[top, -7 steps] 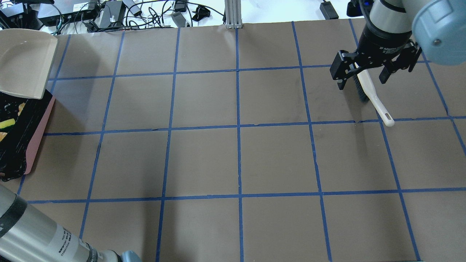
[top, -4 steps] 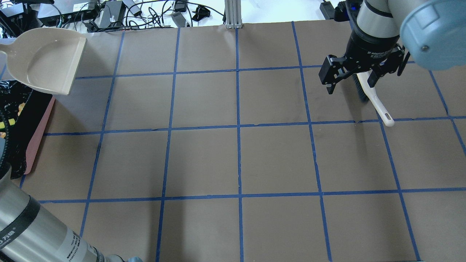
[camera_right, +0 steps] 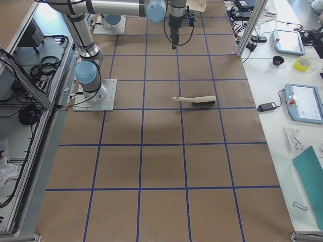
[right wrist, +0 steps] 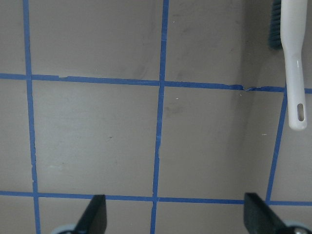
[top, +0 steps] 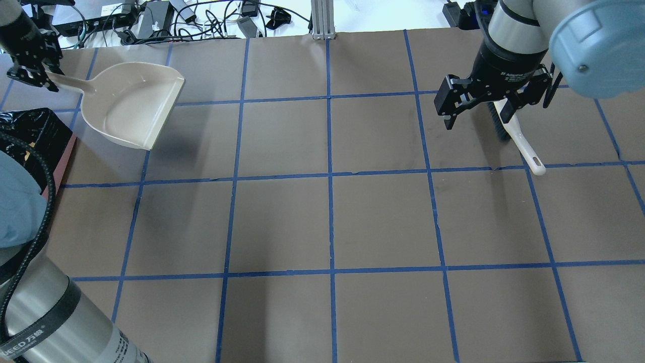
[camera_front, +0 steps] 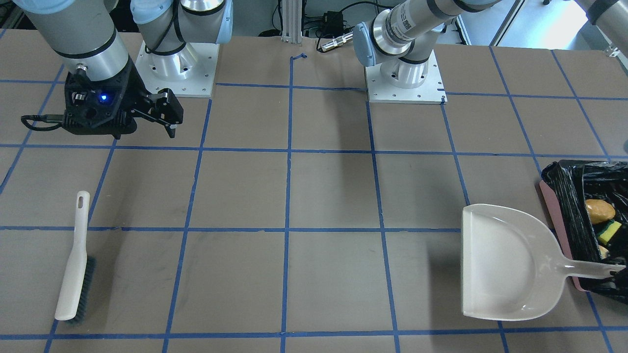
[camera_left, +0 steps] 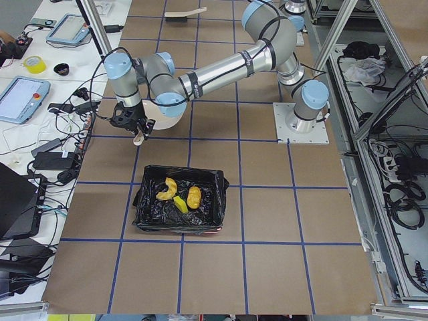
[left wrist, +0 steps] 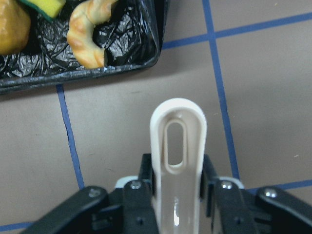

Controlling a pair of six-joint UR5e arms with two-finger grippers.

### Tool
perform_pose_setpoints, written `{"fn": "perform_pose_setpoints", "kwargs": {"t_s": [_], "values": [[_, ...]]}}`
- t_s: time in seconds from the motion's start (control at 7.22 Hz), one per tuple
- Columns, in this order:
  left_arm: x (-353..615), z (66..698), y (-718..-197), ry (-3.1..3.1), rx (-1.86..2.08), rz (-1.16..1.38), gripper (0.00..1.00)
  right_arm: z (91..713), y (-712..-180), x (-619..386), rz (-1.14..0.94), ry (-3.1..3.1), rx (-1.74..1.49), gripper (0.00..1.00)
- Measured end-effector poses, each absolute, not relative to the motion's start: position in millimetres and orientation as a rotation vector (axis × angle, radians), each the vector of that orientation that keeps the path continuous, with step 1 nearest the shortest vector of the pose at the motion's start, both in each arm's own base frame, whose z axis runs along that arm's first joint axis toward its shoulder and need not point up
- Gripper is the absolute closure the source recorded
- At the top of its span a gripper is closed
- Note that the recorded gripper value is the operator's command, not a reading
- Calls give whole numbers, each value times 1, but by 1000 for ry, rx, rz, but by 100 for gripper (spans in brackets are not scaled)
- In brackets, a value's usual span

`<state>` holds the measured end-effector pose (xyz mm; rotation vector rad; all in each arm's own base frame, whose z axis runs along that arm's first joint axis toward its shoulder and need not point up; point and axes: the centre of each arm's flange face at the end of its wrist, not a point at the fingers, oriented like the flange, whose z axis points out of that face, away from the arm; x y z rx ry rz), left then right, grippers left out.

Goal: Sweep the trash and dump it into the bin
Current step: 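Lower the dustpan flat onto the table beside the bin with the left gripper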

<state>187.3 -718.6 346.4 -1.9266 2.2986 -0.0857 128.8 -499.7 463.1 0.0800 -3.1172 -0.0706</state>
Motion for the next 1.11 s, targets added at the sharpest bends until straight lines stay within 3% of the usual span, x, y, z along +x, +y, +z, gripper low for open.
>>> {"fn": "perform_pose_setpoints", "kwargs": {"t_s": [1.11], "values": [[84, 281, -689, 2173, -2115, -271, 100, 464, -500, 129, -64, -3124, 49, 0]]}}
